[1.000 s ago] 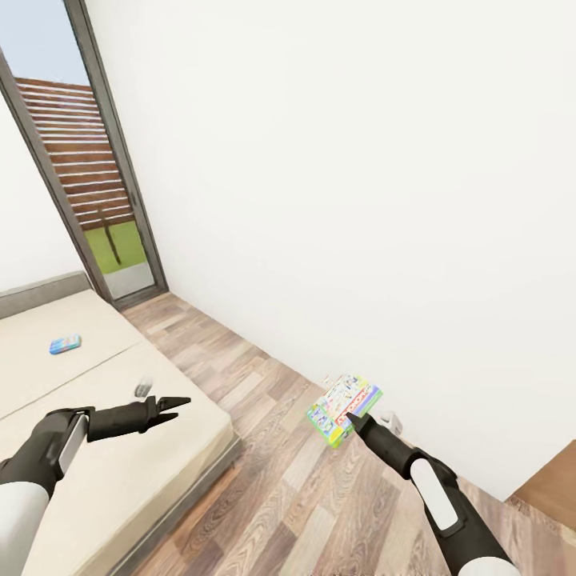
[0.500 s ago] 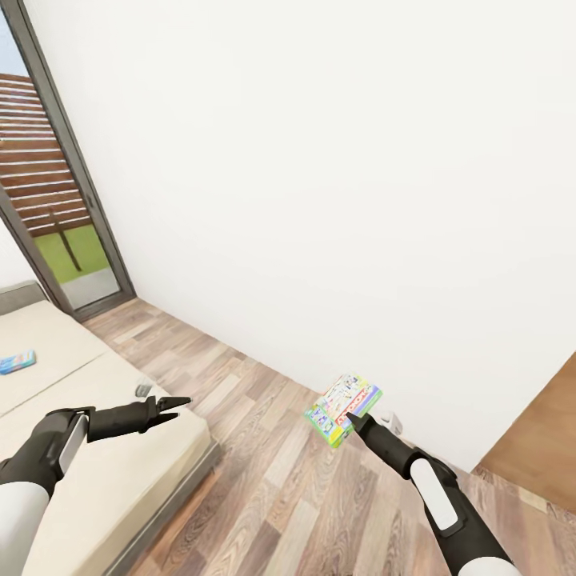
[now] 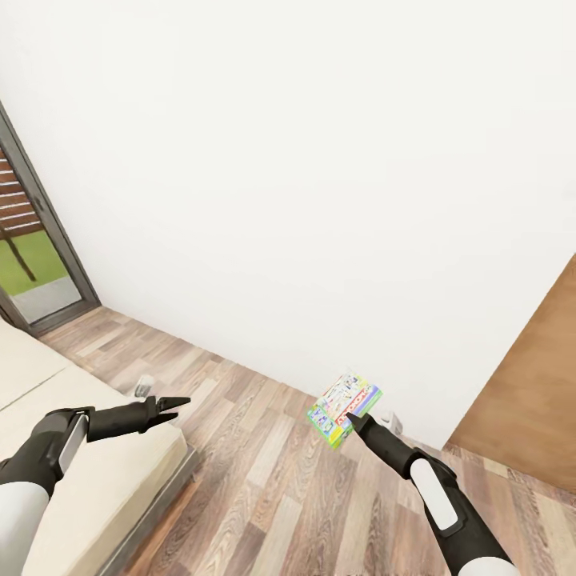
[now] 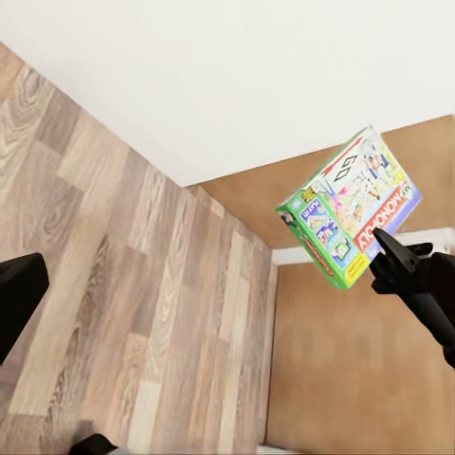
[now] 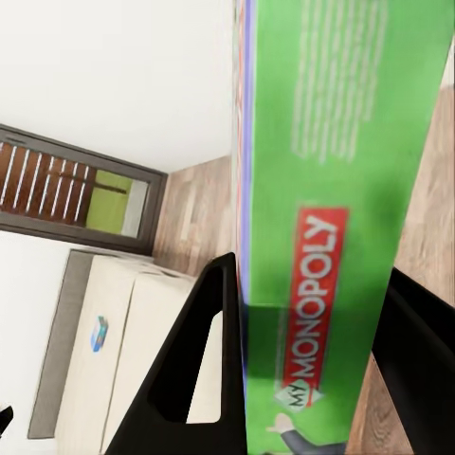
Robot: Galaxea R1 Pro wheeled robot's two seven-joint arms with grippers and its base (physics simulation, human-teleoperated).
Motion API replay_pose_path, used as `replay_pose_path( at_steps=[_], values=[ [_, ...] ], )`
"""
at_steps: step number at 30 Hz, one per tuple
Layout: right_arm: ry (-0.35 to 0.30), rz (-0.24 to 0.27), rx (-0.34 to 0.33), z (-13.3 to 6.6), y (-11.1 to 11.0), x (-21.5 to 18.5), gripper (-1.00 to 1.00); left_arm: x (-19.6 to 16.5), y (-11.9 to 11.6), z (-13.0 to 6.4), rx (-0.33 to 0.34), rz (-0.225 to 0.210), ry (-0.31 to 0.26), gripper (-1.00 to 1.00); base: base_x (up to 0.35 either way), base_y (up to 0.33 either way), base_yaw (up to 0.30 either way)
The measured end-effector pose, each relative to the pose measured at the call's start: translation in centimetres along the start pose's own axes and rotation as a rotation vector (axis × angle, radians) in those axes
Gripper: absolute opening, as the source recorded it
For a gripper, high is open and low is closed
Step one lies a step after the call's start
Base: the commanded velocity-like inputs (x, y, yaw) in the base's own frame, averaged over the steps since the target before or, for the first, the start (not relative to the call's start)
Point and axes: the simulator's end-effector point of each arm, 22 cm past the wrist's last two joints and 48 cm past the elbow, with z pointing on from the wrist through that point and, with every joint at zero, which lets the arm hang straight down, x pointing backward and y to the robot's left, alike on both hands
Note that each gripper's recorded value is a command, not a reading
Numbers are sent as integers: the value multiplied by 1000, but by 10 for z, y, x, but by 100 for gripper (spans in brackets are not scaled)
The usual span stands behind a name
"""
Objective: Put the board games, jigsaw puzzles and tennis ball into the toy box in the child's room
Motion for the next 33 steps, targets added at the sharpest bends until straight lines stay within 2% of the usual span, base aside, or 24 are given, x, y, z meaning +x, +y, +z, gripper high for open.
replay_pose_path(
  at_steps=[23,33],
  values=[
    [7,7,9,2,-7,4,-100,4,6,3,-6,-11,8,100,-1,0,-239],
    [12,12,16,2,-11,6,-100,6,10,5,-11,-14,15,100,-92,59,-232]
  ],
)
